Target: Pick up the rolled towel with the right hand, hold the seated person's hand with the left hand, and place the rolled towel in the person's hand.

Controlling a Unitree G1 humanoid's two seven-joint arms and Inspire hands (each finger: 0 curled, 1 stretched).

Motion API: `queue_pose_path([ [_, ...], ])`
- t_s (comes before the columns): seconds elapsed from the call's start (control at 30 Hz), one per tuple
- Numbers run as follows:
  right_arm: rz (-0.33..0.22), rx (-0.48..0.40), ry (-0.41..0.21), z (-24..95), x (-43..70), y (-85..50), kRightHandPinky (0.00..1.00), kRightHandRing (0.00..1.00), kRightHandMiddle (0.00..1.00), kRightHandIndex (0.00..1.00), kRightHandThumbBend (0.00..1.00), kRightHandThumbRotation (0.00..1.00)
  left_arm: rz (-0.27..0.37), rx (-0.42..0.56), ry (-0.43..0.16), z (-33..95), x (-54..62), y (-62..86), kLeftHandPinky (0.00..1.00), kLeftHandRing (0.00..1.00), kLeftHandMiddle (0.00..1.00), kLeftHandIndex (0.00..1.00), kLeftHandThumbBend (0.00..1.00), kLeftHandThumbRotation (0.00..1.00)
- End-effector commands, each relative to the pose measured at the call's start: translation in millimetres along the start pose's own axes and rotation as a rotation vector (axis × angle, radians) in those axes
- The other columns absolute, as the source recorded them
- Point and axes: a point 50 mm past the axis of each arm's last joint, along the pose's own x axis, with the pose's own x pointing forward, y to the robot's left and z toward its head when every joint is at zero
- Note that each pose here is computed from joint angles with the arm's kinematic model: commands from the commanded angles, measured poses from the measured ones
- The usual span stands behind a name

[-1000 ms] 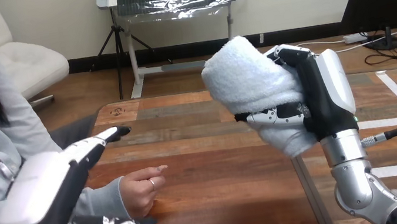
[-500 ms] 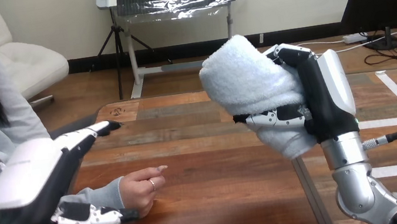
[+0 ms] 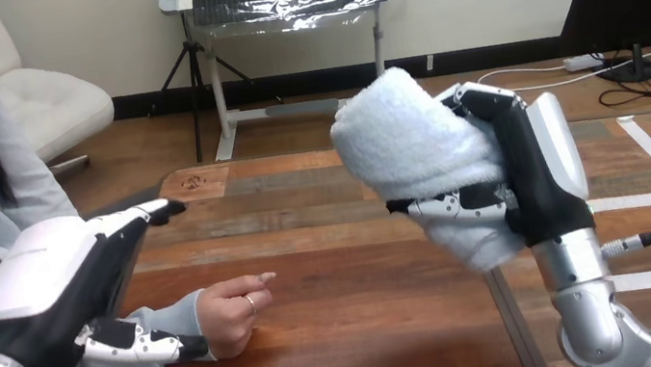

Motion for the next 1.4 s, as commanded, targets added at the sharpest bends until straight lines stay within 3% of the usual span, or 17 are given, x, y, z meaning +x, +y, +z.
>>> queue_pose_path([
  [0.0,-0.086,0.047,-0.111,15.1,20.8,-12.0,0.16,0.19,0.24,0.2,0.66,0.0,-0.002,0.049,-0.025,-3.0,17.6,12.7,0.77,0.83,0.83,0.85,1.0,0.34],
  [0.7,-0.105,0.107,-0.185,23.0,18.5,-17.2,0.15,0.19,0.22,0.2,0.64,0.0,-0.128,0.079,0.036,-28.8,36.7,2.5,0.71,0.77,0.79,0.81,1.0,0.26],
  [1.37,-0.133,0.141,-0.245,30.3,17.4,-21.4,0.14,0.18,0.2,0.19,0.63,0.0,-0.227,0.063,0.071,-39.9,46.7,-12.4,0.65,0.71,0.75,0.78,1.0,0.27],
])
